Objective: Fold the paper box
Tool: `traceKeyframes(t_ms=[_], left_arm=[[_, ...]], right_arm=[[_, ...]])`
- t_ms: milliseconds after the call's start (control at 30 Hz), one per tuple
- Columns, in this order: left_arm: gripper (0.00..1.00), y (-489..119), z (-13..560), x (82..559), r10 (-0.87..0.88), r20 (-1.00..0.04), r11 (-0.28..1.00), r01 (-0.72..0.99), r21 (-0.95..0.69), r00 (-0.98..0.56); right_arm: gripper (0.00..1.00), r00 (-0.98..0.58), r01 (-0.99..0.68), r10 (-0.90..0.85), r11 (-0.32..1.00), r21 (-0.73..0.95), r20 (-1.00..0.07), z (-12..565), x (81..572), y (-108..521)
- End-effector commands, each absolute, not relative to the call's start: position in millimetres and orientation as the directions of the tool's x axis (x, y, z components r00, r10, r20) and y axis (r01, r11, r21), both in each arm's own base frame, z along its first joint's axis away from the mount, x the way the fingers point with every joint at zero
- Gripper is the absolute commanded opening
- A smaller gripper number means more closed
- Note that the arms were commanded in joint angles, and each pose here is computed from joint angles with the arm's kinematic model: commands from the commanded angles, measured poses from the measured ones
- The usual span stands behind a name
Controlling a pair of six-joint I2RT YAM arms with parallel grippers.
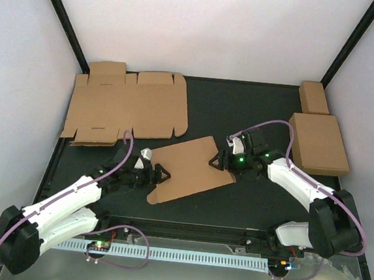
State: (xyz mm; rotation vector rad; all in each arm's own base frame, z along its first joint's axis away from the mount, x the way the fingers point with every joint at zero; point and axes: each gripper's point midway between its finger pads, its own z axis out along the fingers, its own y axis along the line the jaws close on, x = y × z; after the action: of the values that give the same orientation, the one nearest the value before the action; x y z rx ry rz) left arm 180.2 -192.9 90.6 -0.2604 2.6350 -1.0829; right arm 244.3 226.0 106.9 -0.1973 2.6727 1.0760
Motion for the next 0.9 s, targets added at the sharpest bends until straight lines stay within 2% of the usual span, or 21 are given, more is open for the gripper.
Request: traceKeyframes(t_ms=[0, 333, 567, 767, 867], left_arm=[[0.87, -200.8, 96.1, 184.0, -0.255, -0.201, 0.671, -0.024, -0.741, -0.946], [0.86, -196.8, 86.4, 185.6, -0.247, -0.223, 0.697, -0.013, -0.717, -0.943], [0.76, -194.3, 77.3, 190.1, -0.224, -0.256, 0.729, 0.012, -0.684, -0.94], [0.73, -193.3, 73.5, 197.0, -0.214, -0.289, 0.749, 0.034, -0.662, -0.933], [0.69, -197.2, 72.3, 201.6, -0.197, -0.306, 0.75, 0.057, -0.659, -0.931]], right_arm=[[0.64, -0.961, -0.226, -0.036, 0.668, 0.709, -0.273, 112.5, 237.3, 232.8], [0.57, -0.958, -0.191, -0.028, 0.806, 0.561, -0.286, 68.8, 240.6, 203.3], [0.54, -0.954, -0.193, -0.046, 0.848, 0.493, -0.295, 58.0, 242.5, 192.5], [0.57, -0.925, -0.223, -0.04, 0.863, 0.453, -0.379, 78.2, 249.1, 184.1], [0.64, -0.9, -0.248, -0.039, 0.865, 0.436, -0.434, 94.4, 251.9, 180.7]])
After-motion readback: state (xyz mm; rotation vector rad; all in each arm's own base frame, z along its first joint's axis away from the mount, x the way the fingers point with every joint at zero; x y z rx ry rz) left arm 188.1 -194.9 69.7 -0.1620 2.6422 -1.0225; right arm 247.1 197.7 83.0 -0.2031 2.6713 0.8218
